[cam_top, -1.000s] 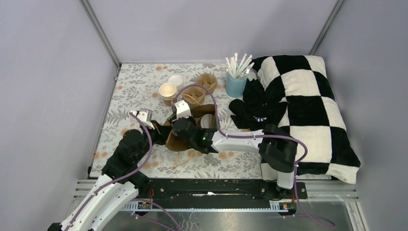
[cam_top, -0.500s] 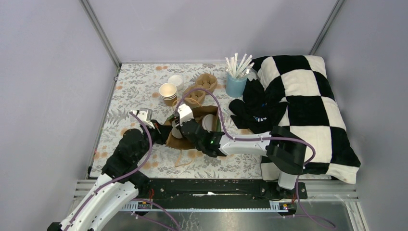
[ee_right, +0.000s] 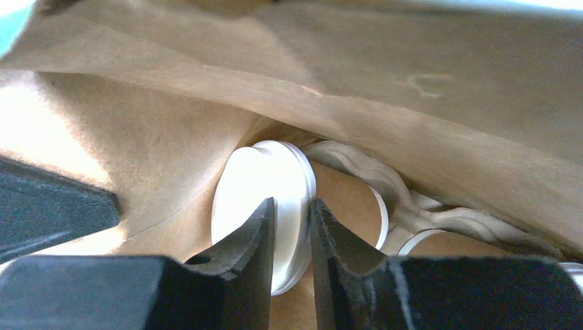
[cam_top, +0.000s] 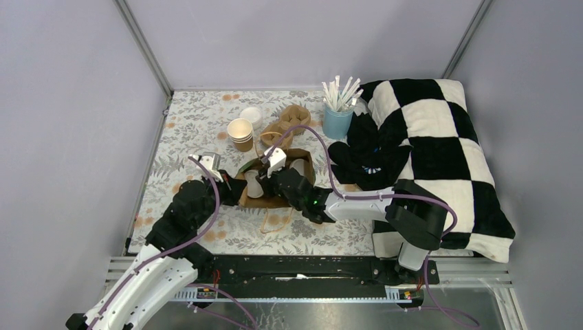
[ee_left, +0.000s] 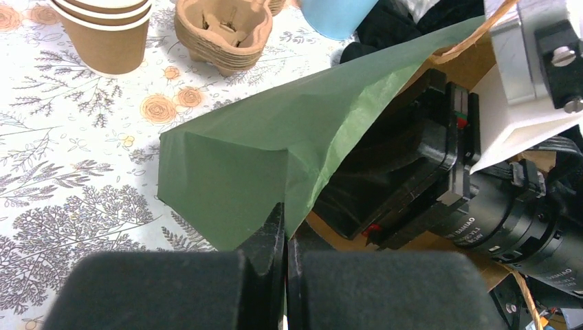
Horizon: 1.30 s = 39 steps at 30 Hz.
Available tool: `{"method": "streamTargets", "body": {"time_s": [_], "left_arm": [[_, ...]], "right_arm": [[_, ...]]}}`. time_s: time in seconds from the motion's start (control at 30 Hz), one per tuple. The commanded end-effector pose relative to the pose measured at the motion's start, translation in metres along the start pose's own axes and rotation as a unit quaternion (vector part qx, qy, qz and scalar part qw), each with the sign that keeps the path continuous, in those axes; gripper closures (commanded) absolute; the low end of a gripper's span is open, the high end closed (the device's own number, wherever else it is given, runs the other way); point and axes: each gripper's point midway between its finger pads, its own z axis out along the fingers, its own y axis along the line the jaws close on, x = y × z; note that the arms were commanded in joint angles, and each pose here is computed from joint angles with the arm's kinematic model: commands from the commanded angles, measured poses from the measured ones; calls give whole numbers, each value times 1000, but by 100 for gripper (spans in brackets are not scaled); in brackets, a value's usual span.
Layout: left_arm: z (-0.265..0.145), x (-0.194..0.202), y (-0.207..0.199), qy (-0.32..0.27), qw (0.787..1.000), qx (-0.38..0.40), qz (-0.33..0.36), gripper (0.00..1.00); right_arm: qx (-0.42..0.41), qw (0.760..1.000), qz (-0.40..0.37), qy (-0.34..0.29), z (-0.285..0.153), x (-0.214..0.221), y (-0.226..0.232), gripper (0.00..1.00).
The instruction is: Pack the takeout coffee
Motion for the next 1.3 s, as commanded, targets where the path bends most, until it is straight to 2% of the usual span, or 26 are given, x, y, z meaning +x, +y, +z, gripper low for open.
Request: {"method": "streamTargets", "body": {"time_s": [0.0, 0.3, 0.47, 0.57, 0.67, 0.7, 1.03, 1.13, 1.2, 1.27], "left_arm": [[-4, -3, 11, 14, 999, -43, 3, 100], [0, 1, 28, 27, 995, -92, 4, 100], [-1, 0, 27, 23, 996, -90, 1, 100], [-1, 1, 27, 25, 996, -90, -1, 100], [-2, 0, 27, 22, 996, -89, -3, 100], [-2, 0, 26, 21, 996, -88, -3, 100], [0, 2, 26, 21, 996, -87, -5, 100], [0, 2, 26, 24, 996, -86, -2, 100], [0, 1, 25, 23, 996, -84, 0, 100], [0, 1, 25, 22, 996, -84, 1, 100]], "right_arm": [[-42, 997, 45, -51, -1, -25, 9, 100], [-72, 997, 6, -18, -4, -11, 14, 100], [36, 999, -11, 10, -7, 4, -28, 100], [88, 995, -21, 45, -11, 13, -46, 91], [138, 987, -40, 67, -20, 16, -65, 75], [148, 985, -51, 77, -22, 16, -69, 73], [193, 962, -115, 158, -32, 32, -88, 72], [149, 967, -130, 163, -31, 36, -78, 71], [140, 969, -137, 151, -33, 36, -79, 74], [158, 961, -154, 166, -38, 39, -89, 76]]}}
